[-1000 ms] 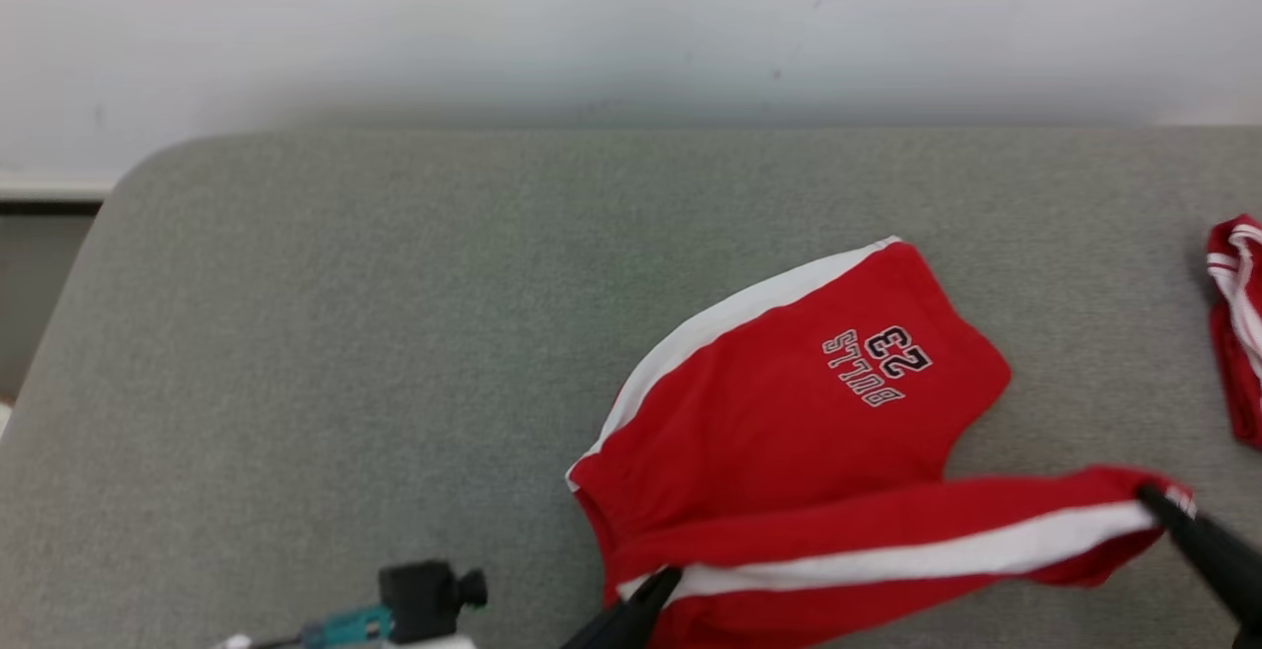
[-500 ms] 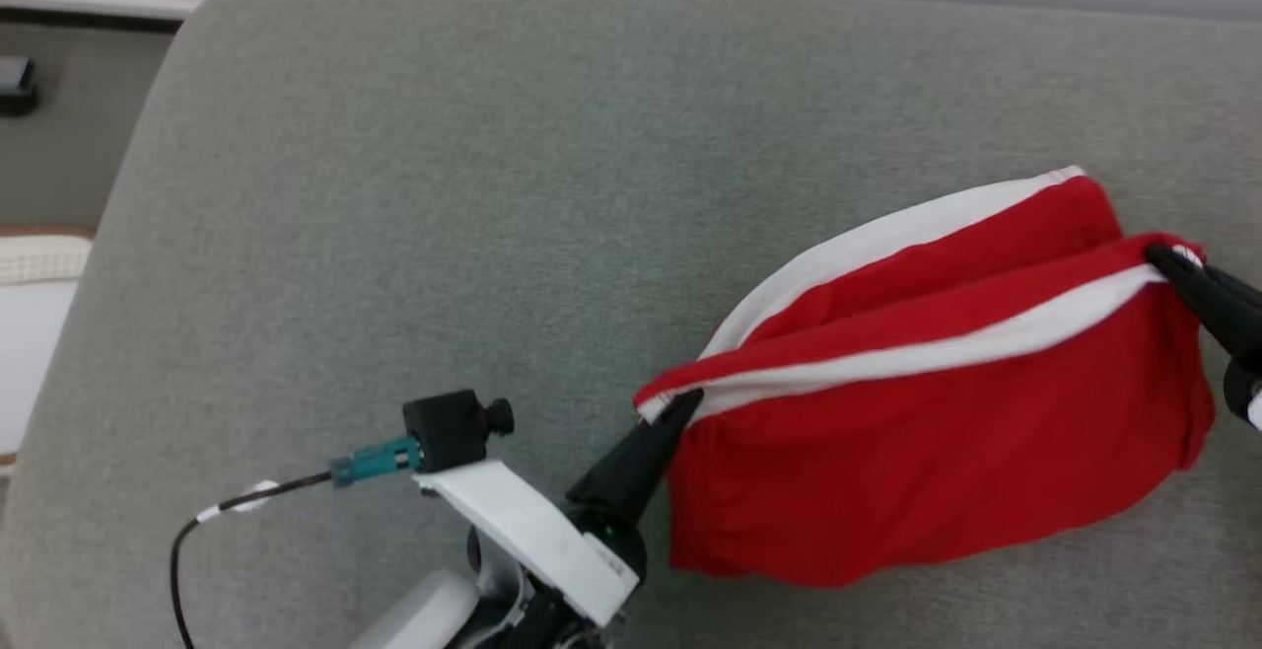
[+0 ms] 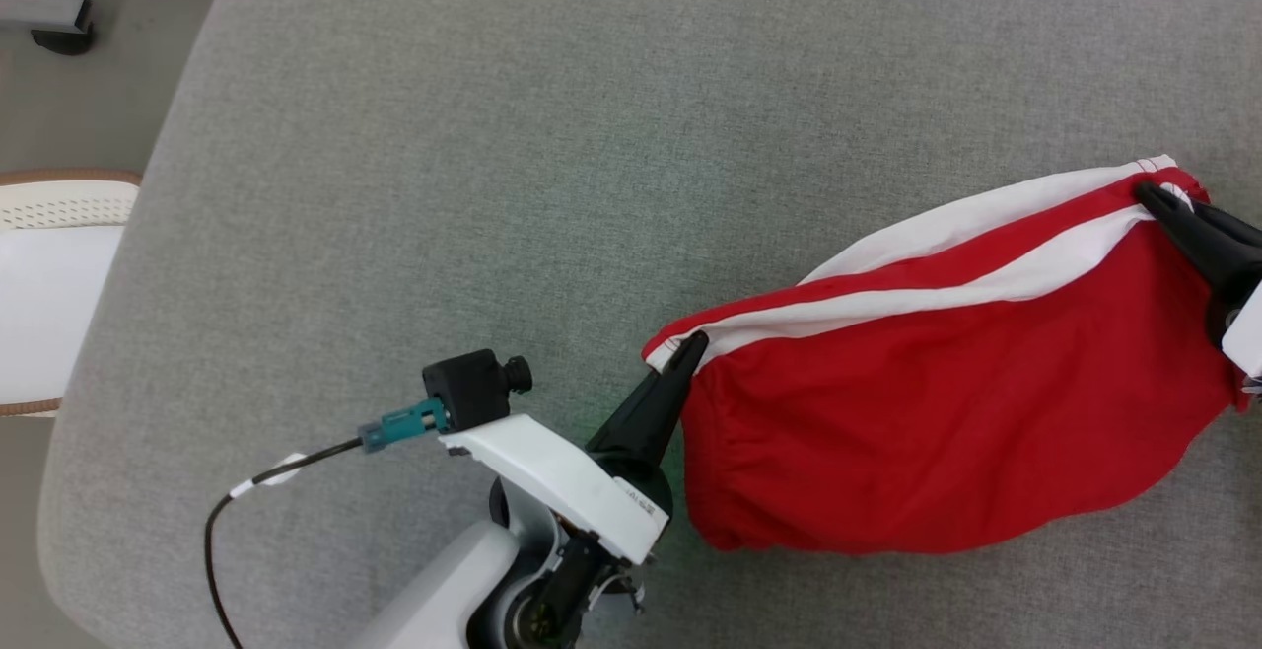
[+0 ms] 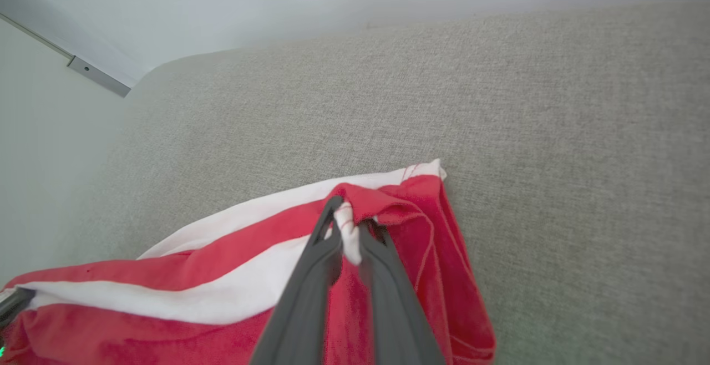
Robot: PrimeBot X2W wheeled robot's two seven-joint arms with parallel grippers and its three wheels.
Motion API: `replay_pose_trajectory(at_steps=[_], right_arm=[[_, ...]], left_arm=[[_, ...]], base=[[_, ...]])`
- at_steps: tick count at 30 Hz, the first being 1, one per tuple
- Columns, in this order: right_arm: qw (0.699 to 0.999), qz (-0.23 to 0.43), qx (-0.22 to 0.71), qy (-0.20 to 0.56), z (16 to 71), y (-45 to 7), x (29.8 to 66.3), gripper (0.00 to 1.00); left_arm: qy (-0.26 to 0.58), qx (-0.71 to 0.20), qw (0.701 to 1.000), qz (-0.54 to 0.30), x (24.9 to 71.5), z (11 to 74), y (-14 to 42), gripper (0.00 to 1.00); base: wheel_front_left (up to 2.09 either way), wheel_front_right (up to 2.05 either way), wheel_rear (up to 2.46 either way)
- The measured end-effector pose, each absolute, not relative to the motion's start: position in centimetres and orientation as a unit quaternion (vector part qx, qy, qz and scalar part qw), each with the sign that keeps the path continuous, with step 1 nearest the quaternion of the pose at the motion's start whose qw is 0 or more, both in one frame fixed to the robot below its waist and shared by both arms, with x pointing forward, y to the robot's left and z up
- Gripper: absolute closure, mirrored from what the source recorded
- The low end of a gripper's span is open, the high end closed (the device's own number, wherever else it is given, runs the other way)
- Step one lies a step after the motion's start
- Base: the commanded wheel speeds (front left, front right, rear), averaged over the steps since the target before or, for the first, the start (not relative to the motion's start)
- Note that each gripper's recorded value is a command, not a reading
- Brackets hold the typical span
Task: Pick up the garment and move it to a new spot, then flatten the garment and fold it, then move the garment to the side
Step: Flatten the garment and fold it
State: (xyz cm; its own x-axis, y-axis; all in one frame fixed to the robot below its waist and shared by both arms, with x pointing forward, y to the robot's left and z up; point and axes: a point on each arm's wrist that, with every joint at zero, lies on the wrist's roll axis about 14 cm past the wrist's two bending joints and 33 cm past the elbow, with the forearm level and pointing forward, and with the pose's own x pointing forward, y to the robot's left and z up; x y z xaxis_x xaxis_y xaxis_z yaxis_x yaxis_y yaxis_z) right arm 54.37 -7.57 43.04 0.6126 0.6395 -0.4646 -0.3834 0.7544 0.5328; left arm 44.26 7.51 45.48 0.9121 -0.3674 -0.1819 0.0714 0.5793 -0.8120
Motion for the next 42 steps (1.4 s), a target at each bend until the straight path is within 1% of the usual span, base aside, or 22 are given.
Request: replay_pose_trajectory(at_steps=[1, 2, 3, 4, 6, 7, 9, 10, 12, 20, 23, 26, 29, 35, 39, 42], right_arm=[[0.877, 0.292, 0.195, 0.328, 43.1, -7.5, 54.4, 0.0], [0.879, 0.291, 0.191, 0.327, 43.2, -7.6, 54.5, 0.0], [0.881, 0.289, 0.188, 0.324, 43.2, -7.7, 54.5, 0.0], [0.883, 0.287, 0.184, 0.321, 43.2, -7.8, 54.6, 0.0], [0.887, 0.285, 0.175, 0.317, 43.4, -8.0, 54.5, 0.0], [0.89, 0.284, 0.169, 0.313, 43.5, -8.2, 54.5, 0.0], [0.897, 0.28, 0.164, 0.302, 44.1, -8.7, 54.5, 0.0], [0.898, 0.278, 0.163, 0.299, 44.4, -9.0, 54.5, 0.0], [0.901, 0.276, 0.159, 0.295, 44.9, -9.5, 54.2, 0.0], [0.909, 0.272, 0.132, 0.289, 46.2, -11.4, 52.9, 0.0], [0.912, 0.275, 0.096, 0.29, 46.3, -11.7, 52.3, 0.0], [0.911, 0.276, 0.067, 0.299, 45.9, -12.0, 51.6, 0.0], [0.91, 0.28, 0.045, 0.302, 45.8, -12.0, 51.3, 0.0], [0.899, 0.283, 0.01, 0.334, 43.7, -11.6, 51.6, 0.0], [0.89, 0.278, -0.016, 0.36, 41.6, -11.5, 52.1, 0.0], [0.884, 0.272, -0.01, 0.381, 39.9, -11.3, 52.3, 0.0]], left_arm=[[0.168, -0.442, 0.872, -0.124, 44.3, 45.4, 7.4, 1.0], [0.171, -0.439, 0.873, -0.124, 44.2, 45.2, 7.4, 0.92], [0.174, -0.435, 0.875, -0.121, 44.2, 44.9, 7.5, 0.79], [0.178, -0.432, 0.877, -0.114, 44.2, 44.6, 7.6, 0.71], [0.182, -0.422, 0.881, -0.114, 44.0, 44.3, 7.7, 0.65], [0.183, -0.421, 0.881, -0.113, 43.9, 44.3, 7.7, 0.58], [0.184, -0.415, 0.885, -0.108, 43.6, 44.2, 8.0, 0.58], [0.184, -0.41, 0.887, -0.108, 43.4, 44.2, 8.2, 0.54], [0.18, -0.411, 0.887, -0.108, 43.1, 44.4, 8.3, 0.0], [0.158, -0.368, 0.908, -0.123, 42.5, 45.7, 8.5, 0.0], [0.144, -0.314, 0.93, -0.122, 42.4, 45.9, 9.1, 0.0], [0.113, -0.217, 0.962, -0.121, 42.4, 46.4, 10.3, 0.0], [0.073, -0.164, 0.977, -0.111, 42.4, 47.8, 11.0, 0.0], [-0.01, -0.119, 0.991, -0.061, 42.4, 51.3, 13.3, 0.0], [-0.037, -0.105, 0.993, -0.037, 41.7, 52.1, 14.1, 0.0], [-0.042, -0.104, 0.994, -0.015, 41.1, 51.9, 15.0, 0.0]], base=[[0.0, 0.0, 0.0], [0.0, 0.0, 0.0], [0.0, 0.0, 0.0], [0.0, 0.0, 0.0], [0.0, 0.0, 0.0], [0.0, 0.0, 0.0], [0.0, 0.0, 0.0], [0.0, 0.0, 0.0], [0.0, 0.0, 0.0], [0.0, 0.0, 0.0], [0.0, 0.0, 0.0], [0.0, 0.0, 0.0], [0.0, 0.0, 0.0], [0.0, 0.0, 0.0], [0.0, 0.0, 0.0], [0.0, 0.0, 0.0]])
